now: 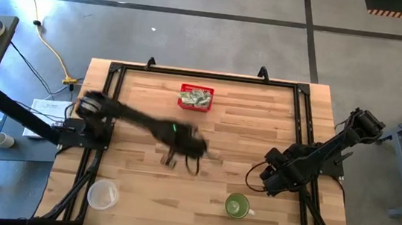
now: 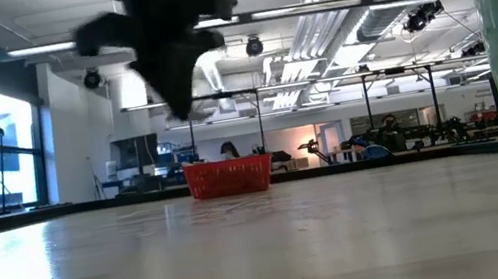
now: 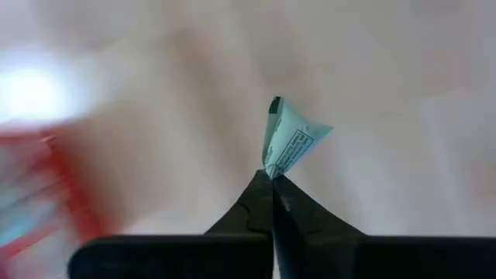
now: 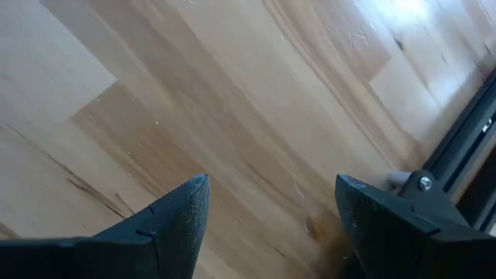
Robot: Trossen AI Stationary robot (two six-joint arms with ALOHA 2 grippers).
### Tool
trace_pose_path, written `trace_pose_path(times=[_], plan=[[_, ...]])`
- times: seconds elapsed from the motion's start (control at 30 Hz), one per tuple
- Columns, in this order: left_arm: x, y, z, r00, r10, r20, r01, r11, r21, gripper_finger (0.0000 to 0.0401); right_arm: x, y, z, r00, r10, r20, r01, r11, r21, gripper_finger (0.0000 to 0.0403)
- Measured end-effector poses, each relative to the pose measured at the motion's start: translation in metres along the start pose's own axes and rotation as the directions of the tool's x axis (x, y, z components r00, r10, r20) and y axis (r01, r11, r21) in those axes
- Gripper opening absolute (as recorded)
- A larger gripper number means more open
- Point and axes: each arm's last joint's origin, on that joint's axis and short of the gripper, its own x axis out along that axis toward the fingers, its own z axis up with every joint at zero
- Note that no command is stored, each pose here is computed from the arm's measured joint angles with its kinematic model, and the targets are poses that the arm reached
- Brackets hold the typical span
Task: Pick and place items into bin
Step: Put the light green stevia packet into the red bin, then return to Home Position
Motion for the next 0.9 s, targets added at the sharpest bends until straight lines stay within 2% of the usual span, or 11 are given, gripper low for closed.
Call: trace_pose_path(times=[0.1,0.2,0.37,0.43,0.47,0.53,0.67,0.7,0.77,0.8,0.9], plan=[[-0.019,0.062,-0.023,0.985,0.172,-0.019,-0.173,0.981,-0.093,0.0022,0.000,0.000,0.000,1.000,0.000,0.007,0.000,0.999,0.032,0.0270],[-0.025,0.123,-0.055,0.972,0.233,-0.014,-0.228,0.933,-0.279,0.0022,0.000,0.001,0.001,1.000,0.009,0.027,-0.010,0.998,0.057,0.0270],[-0.001,0.196,-0.104,0.967,0.251,0.035,-0.195,0.824,-0.532,0.0062,0.000,0.005,0.002,0.998,0.041,0.036,-0.044,0.996,0.076,0.0270],[0.007,0.210,-0.114,0.970,0.214,0.112,-0.095,0.763,-0.639,0.0085,0.000,0.006,0.002,0.998,0.060,0.035,-0.062,0.994,0.085,0.0270],[0.007,0.215,-0.117,0.965,0.199,0.172,-0.031,0.735,-0.677,0.0096,0.000,0.007,0.002,0.997,0.066,0.033,-0.069,0.993,0.093,0.0270],[0.009,0.218,-0.119,0.959,0.150,0.240,0.061,0.718,-0.693,0.0115,0.000,0.008,0.002,0.997,0.072,0.022,-0.074,0.991,0.109,0.0270],[0.009,0.211,-0.116,0.977,0.142,0.160,0.012,0.709,-0.705,0.0147,0.000,0.008,0.001,0.997,0.079,-0.005,-0.077,0.990,0.120,0.0270],[0.005,0.207,-0.114,0.982,0.130,0.136,0.008,0.694,-0.720,0.0154,0.000,0.008,0.001,0.997,0.080,-0.009,-0.078,0.990,0.120,0.0270],[-0.010,0.195,-0.110,0.985,0.094,0.147,0.051,0.653,-0.756,0.0163,0.000,0.008,0.001,0.997,0.082,-0.007,-0.081,0.990,0.120,0.0270],[-0.019,0.186,-0.104,0.980,0.072,0.186,0.096,0.648,-0.755,0.0166,0.000,0.008,0.001,0.997,0.083,0.000,-0.082,0.989,0.120,0.0270],[-0.054,0.148,-0.081,0.935,0.005,0.354,0.258,0.677,-0.689,0.0168,-0.001,0.011,0.002,0.994,0.110,0.024,-0.112,0.985,0.131,0.0270]])
